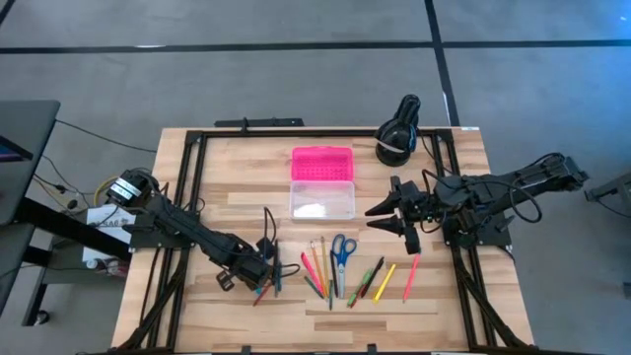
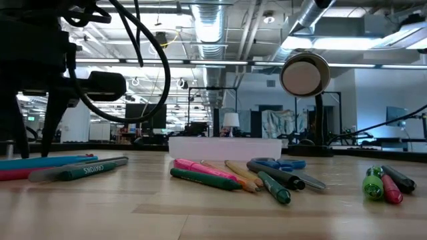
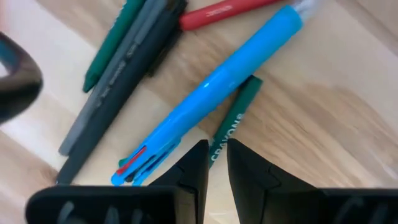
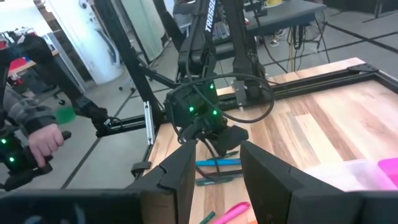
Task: Pick & place school supplies into a supply box
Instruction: Put the green crayon into the pink supply box, then put the pink pencil into the pink supply box
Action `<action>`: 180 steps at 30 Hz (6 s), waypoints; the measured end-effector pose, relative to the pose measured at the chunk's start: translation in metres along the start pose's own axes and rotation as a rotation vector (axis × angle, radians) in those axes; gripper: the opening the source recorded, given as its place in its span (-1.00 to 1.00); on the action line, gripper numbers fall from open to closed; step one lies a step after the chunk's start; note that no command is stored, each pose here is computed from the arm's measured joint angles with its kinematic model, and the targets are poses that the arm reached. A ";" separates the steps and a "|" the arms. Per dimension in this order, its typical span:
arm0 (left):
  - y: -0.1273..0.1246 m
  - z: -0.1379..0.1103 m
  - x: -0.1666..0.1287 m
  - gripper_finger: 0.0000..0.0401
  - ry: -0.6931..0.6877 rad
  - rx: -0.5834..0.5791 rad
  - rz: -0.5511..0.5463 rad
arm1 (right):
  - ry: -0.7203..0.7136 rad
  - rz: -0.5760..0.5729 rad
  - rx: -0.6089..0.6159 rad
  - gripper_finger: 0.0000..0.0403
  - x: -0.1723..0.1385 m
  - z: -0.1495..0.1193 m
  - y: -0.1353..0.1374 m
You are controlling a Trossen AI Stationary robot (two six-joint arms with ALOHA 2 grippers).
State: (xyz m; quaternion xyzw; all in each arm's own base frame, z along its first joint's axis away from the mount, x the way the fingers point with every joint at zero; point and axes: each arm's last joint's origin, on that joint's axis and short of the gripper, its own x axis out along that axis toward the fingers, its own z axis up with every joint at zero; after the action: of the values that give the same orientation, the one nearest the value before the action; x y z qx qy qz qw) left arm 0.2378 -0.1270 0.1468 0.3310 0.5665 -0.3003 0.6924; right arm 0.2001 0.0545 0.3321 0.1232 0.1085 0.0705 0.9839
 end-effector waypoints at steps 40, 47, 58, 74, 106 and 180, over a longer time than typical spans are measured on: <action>0.022 -0.018 -0.015 -0.98 -0.037 -0.523 -0.121 | 0.010 -0.026 -0.002 -0.40 0.001 -0.002 -0.001; 0.038 -0.007 -0.047 -0.98 -0.097 -0.534 0.024 | 0.010 -0.026 -0.002 -0.40 0.001 -0.002 -0.001; 0.122 -0.029 -0.072 -0.98 -0.195 -0.758 0.522 | 0.009 -0.026 0.010 -0.40 0.001 -0.002 -0.001; 0.175 -0.043 -0.021 -0.83 -0.180 -0.828 0.521 | 0.001 -0.050 0.057 -0.40 0.000 -0.003 0.002; 0.131 -0.047 -0.142 -0.37 -0.429 -0.772 -0.114 | 0.124 -0.315 0.813 -0.41 -0.018 -0.053 0.047; 0.091 -0.049 -0.158 -0.43 -0.234 -0.733 -0.066 | 0.950 -1.289 1.109 -0.07 0.061 -0.219 0.071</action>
State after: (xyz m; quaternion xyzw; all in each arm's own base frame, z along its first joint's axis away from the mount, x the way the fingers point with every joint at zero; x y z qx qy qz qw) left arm 0.2528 -0.0268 0.3059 0.0067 0.5638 -0.1357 0.8146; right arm 0.2007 0.1825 0.1317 0.4449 0.5584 -0.5003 0.4899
